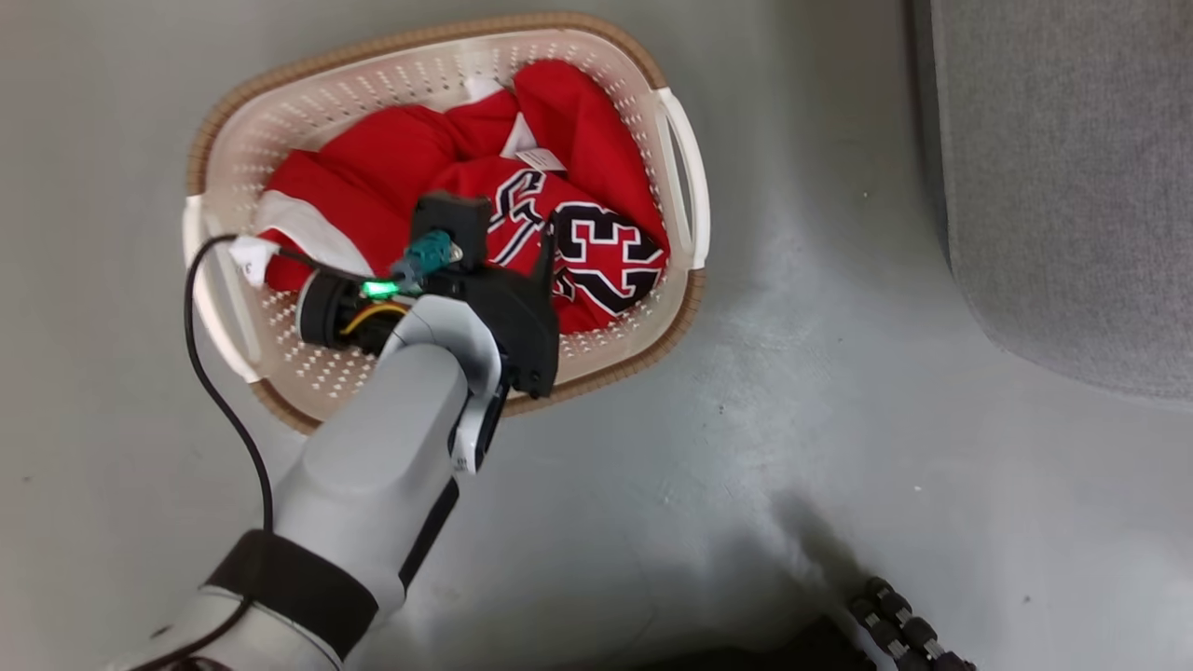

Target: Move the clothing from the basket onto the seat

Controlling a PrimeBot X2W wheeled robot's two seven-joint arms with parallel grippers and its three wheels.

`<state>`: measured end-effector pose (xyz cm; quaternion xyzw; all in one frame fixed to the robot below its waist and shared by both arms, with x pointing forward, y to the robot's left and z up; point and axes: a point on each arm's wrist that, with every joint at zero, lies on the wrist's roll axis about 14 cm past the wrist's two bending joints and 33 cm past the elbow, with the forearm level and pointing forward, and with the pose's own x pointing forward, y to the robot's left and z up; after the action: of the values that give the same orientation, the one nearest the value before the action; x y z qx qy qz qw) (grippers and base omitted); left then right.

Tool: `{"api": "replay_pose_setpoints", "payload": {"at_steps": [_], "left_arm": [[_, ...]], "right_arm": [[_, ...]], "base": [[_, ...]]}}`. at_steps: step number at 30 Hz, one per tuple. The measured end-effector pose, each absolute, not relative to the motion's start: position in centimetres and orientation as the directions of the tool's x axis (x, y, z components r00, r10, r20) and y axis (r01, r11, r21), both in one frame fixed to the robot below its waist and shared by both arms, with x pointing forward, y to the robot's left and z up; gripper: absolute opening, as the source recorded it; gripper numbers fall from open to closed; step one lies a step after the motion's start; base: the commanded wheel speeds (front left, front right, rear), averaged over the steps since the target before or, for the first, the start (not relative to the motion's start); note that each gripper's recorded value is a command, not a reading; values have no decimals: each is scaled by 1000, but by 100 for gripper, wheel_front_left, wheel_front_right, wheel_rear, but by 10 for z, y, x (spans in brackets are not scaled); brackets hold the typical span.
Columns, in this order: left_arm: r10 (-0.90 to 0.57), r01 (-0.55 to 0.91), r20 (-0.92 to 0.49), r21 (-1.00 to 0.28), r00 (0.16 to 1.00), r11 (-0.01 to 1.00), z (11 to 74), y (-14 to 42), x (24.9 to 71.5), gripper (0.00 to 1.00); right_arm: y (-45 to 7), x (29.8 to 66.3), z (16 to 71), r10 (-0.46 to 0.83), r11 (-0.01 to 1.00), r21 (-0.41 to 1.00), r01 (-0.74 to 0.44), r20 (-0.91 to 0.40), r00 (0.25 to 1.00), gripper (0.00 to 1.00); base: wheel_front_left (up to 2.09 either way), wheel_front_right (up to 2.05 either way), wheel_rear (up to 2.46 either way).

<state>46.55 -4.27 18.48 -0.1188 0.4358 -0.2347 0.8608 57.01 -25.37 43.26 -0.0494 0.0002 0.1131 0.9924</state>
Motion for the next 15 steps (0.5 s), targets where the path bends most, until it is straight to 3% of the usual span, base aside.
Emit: {"api": "replay_pose_setpoints", "payload": {"at_steps": [15], "left_arm": [[-480,275,-783,-398,394,875,127,-45,459,100]], "right_arm": [[-251,571,411,247,963,-100,-250,-40,968,100]], "base": [[0,0,0]]}}
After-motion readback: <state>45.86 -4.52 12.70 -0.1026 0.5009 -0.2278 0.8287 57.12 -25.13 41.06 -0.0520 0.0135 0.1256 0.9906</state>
